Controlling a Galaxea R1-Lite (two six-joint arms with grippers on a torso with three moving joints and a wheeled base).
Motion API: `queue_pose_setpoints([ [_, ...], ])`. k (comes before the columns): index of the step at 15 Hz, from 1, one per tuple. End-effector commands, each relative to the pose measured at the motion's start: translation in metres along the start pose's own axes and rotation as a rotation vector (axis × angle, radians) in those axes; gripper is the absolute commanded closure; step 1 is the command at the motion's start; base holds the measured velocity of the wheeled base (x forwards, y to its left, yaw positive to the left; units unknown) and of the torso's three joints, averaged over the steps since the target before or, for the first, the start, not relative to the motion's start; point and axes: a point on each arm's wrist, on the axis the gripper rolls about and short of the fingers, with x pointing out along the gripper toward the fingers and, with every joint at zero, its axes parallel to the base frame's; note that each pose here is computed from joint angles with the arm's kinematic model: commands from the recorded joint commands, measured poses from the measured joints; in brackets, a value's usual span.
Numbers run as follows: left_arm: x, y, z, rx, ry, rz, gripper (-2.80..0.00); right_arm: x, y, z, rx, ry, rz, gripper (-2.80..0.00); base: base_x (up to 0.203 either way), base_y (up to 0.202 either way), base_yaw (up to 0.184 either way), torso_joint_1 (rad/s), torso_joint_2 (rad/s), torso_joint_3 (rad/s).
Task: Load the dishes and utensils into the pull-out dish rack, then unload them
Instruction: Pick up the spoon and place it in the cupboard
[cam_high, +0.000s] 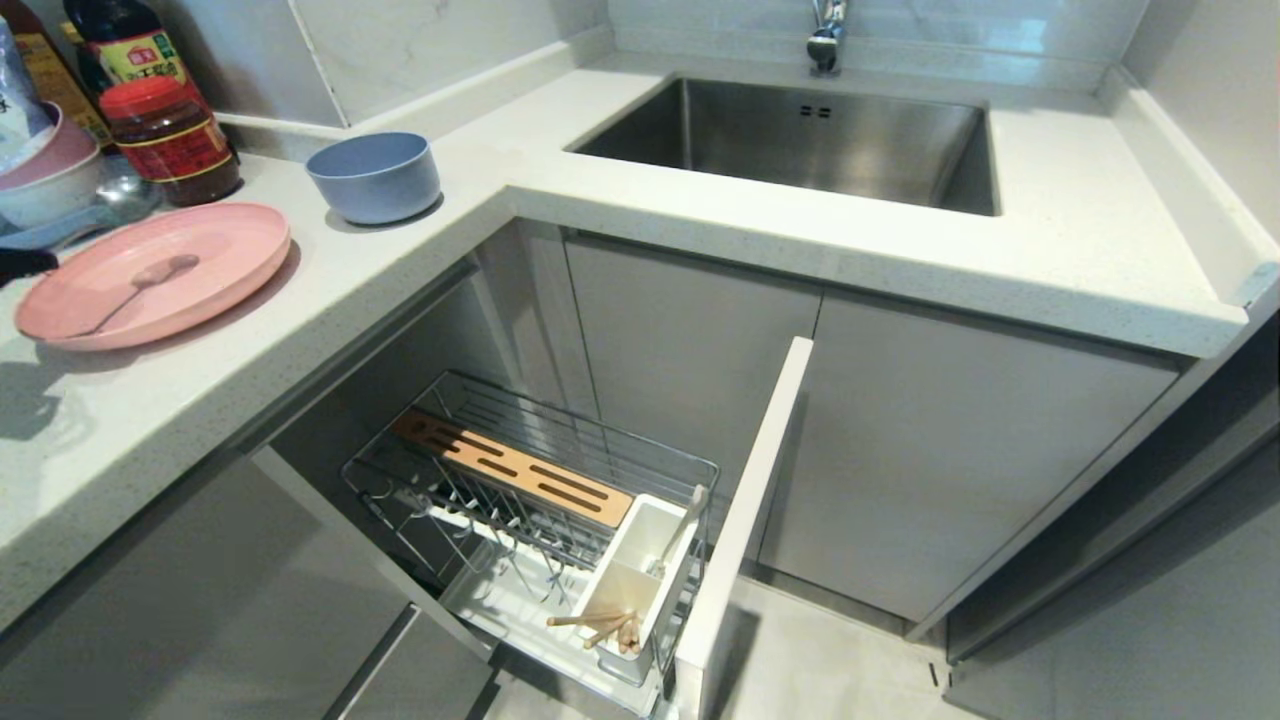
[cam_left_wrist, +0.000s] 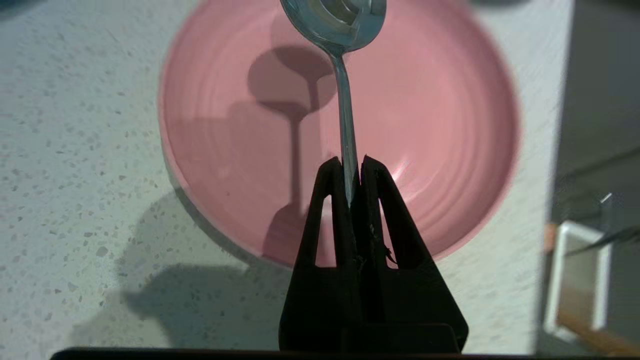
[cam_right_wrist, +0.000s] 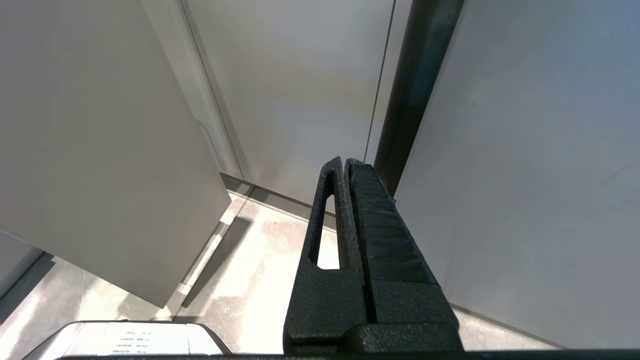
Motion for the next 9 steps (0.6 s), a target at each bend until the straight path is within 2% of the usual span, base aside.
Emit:
queue_pose_setpoints([
  [1,-0.014,-0.013,0.016,-0.07,-0.057,-0.004,0.0,0.0,0.0,0.0,-0.001,0.0,0.0,0.0,0.0,0.0,0.0,0.0,0.0,0.0],
  [3,-0.024,-0.028,0.031,-0.169,-0.105,-0.035,0.0,0.0,0.0,0.0,-0.001,0.0,0.0,0.0,0.0,0.0,0.0,0.0,0.0,0.0],
  [6,-0.034,-0.063,0.048,-0.314,-0.141,-0.153,0.0,0.0,0.0,0.0,-0.001,0.0,0.0,0.0,0.0,0.0,0.0,0.0,0.0,0.0],
  [9,-0.033,-0.102,0.05,-0.379,-0.056,-0.308,0.0,0.0,0.0,0.0,-0.001,0.0,0.0,0.0,0.0,0.0,0.0,0.0,0.0,0.0],
])
